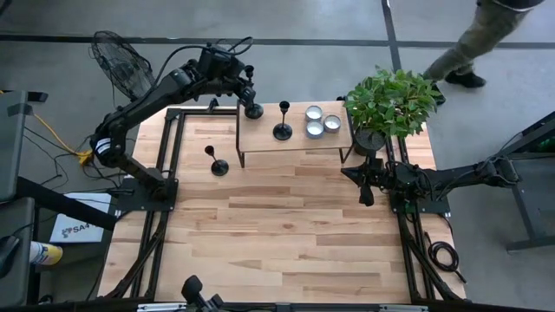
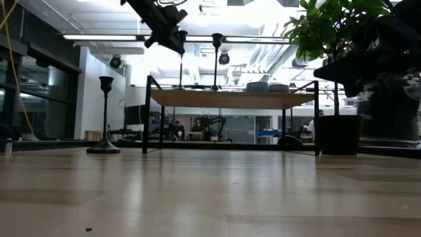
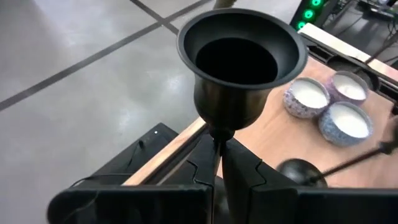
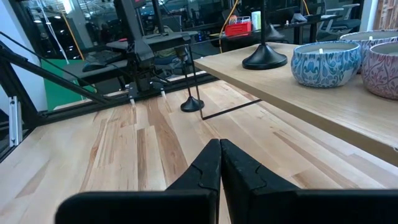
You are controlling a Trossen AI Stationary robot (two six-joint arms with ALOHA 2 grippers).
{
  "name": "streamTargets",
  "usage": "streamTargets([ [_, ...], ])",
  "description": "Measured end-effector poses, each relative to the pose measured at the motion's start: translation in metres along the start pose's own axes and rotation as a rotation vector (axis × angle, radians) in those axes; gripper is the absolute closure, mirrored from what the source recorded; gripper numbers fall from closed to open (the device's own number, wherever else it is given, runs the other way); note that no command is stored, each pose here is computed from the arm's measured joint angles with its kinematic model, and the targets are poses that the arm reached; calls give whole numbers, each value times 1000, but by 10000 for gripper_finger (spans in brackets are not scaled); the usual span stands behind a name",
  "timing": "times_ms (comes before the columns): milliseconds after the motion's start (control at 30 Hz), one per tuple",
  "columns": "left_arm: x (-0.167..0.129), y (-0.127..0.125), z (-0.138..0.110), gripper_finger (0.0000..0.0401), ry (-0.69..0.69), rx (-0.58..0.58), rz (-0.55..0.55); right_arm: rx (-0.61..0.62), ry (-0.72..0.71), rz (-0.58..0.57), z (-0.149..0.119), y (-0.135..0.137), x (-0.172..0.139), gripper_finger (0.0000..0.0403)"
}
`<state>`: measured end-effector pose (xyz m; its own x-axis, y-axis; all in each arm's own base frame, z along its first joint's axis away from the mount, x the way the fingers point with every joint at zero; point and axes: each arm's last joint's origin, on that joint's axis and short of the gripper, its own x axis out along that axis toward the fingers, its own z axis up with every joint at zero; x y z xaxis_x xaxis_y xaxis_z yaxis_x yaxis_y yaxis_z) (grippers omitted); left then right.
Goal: Pick & Place candle stick holders
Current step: Put the black candle holder on the shelf
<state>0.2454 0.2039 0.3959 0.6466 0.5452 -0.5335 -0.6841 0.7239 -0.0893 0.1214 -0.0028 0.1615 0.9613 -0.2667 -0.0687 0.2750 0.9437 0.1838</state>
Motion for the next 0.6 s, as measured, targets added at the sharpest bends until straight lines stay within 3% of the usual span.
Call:
streamTargets([
  [267, 23, 1, -2, 396, 23, 20, 17, 0, 0, -1, 0, 0, 0, 400],
  [600, 23, -1, -5, 396, 41, 31, 19, 0, -1, -1, 0, 0, 0, 400],
])
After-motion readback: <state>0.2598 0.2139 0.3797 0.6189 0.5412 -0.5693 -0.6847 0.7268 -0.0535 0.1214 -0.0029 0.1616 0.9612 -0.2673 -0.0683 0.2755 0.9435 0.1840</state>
